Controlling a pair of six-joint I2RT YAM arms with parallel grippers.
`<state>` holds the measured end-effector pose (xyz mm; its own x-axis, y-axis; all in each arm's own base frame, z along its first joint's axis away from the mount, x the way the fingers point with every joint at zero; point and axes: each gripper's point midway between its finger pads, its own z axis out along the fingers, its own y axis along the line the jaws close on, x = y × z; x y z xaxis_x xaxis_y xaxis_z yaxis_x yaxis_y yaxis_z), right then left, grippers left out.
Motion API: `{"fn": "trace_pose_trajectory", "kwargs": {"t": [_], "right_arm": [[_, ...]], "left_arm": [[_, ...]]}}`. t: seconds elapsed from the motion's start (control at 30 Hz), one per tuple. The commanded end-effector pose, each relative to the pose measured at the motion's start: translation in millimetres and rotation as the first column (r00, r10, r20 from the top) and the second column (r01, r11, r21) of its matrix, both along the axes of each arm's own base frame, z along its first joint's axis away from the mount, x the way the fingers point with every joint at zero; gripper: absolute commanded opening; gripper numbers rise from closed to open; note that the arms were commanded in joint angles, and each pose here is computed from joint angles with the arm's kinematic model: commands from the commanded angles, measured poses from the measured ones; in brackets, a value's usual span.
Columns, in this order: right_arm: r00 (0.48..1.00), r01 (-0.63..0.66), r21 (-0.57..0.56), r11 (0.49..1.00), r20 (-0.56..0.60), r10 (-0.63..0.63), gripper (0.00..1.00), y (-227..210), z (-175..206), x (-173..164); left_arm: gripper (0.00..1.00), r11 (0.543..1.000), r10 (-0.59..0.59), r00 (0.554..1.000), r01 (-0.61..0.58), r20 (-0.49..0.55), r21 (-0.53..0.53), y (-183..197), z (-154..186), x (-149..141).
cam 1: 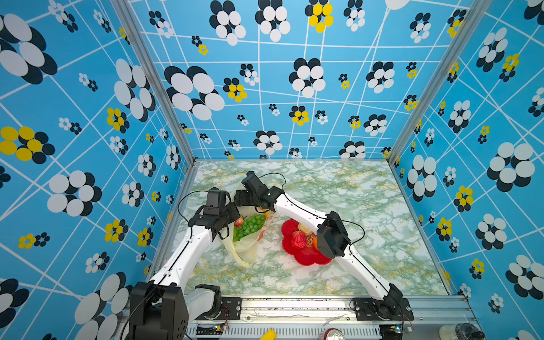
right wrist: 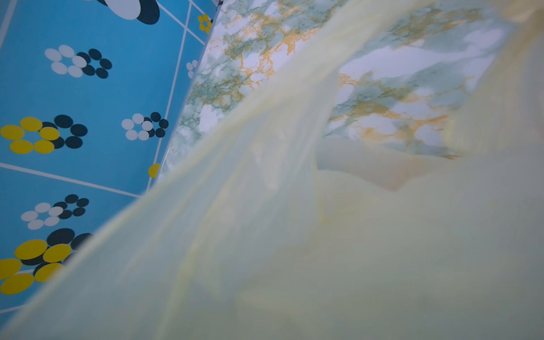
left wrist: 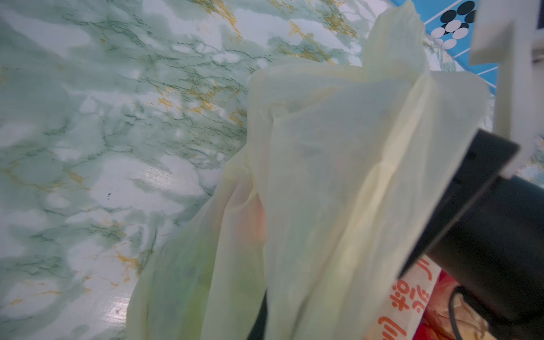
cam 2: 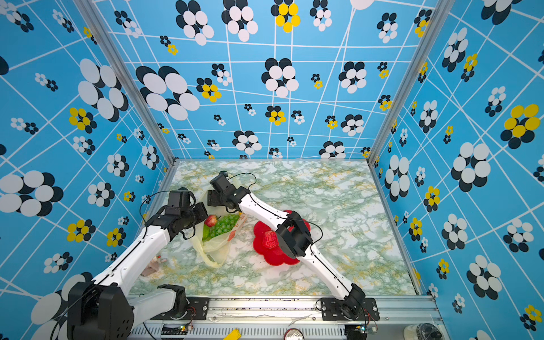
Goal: Take fruits out of the plastic bag
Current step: Move the plastic bag to the middle-left of the table, then pick up the fruit from the plastic bag.
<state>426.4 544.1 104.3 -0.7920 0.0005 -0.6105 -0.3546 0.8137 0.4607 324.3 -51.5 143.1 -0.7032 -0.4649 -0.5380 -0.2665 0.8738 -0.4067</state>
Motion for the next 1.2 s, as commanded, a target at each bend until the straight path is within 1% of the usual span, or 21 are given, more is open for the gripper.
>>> {"fn": "trace_pose_trajectory", "kwargs": {"t": [0.0,0.13,0.2,0.33,0.4,0.63,0.9,1.17], "right_arm": [[1.000,0.014,-0.014,1.000,-0.008,-0.014,0.81,7,-19,-3],[1.000,0.016,-0.036,0.999,-0.016,-0.016,0.81,9,-32,-4],[1.000,-0.009,-0.022,1.000,-0.018,0.009,0.81,17,-36,-8],[0.998,-0.055,0.000,0.998,-0.003,0.055,0.79,32,-34,-18],[0.998,-0.059,0.003,0.998,0.013,0.058,0.79,37,-34,-20],[0.999,-0.017,-0.015,1.000,0.047,0.018,0.77,39,-50,-11],[0.997,-0.042,0.005,0.999,0.058,0.042,0.73,51,-67,-13],[0.994,-0.051,-0.009,0.999,0.091,0.052,0.61,53,-70,-13]], "left_arm": [[0.00,0.999,-0.003,1.000,0.002,-0.019,-0.038,-6,-2,-16],[0.00,1.000,0.026,0.999,-0.026,-0.039,-0.003,3,-9,-24],[0.00,0.999,0.051,0.997,-0.051,-0.059,-0.005,9,-16,-27],[0.00,0.994,0.096,0.994,-0.099,-0.061,-0.055,15,-24,-34],[0.00,0.991,0.108,0.993,-0.112,-0.056,-0.068,17,-24,-38],[0.00,0.983,0.120,0.990,-0.128,-0.068,-0.134,15,-32,-55],[0.00,0.972,0.108,0.991,-0.123,-0.081,-0.203,9,-44,-67],[0.00,0.967,0.147,0.986,-0.160,-0.077,-0.198,23,-48,-74]]}}
